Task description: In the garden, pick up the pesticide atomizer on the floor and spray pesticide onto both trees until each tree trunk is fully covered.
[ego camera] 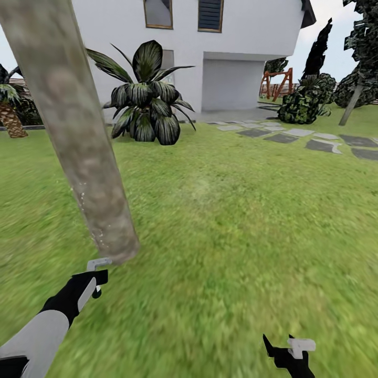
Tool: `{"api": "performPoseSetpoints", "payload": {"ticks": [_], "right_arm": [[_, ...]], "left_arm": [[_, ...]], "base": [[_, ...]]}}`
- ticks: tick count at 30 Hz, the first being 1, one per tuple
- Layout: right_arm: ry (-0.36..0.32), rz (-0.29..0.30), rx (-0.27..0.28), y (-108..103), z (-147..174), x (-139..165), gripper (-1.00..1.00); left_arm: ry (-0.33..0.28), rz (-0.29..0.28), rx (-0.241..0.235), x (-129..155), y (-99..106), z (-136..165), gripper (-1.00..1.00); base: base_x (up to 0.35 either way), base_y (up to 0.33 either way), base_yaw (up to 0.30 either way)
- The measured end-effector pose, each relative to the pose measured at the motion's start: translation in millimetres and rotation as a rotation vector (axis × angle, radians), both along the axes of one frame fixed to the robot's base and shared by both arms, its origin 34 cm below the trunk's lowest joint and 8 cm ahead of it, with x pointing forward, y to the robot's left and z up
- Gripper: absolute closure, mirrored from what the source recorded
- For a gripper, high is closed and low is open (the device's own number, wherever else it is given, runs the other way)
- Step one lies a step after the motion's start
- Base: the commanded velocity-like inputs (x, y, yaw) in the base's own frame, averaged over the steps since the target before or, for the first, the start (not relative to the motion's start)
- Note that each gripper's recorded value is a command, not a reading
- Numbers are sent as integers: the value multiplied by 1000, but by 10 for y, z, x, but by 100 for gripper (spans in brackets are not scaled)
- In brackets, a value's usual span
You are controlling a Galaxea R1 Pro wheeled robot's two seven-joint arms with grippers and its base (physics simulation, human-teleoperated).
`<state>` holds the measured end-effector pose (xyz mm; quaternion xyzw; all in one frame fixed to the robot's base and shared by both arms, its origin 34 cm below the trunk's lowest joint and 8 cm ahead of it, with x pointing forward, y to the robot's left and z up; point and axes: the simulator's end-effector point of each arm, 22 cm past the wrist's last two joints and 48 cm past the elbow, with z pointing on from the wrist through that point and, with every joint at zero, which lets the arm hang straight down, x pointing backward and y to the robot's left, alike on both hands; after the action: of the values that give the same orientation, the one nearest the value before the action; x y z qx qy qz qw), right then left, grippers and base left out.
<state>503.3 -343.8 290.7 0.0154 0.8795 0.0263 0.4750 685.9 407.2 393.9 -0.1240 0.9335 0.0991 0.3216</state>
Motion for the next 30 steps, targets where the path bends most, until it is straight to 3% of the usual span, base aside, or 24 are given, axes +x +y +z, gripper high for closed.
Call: {"api": "performPoseSetpoints", "payload": {"ticks": [11, 20, 30], "right_arm": [[0, 0, 0, 0, 0, 0, -100], [0, 0, 0, 0, 0, 0, -100], [0, 0, 0, 0, 0, 0, -100]], "left_arm": [[-1, 0, 0, 2, -4, 1, 100], [-41, -6, -9, 128, -79, 132, 100], [-39, -7, -13, 119, -98, 111, 100]], "base": [[44, -261, 196], [37, -272, 273], [89, -272, 90]]}}
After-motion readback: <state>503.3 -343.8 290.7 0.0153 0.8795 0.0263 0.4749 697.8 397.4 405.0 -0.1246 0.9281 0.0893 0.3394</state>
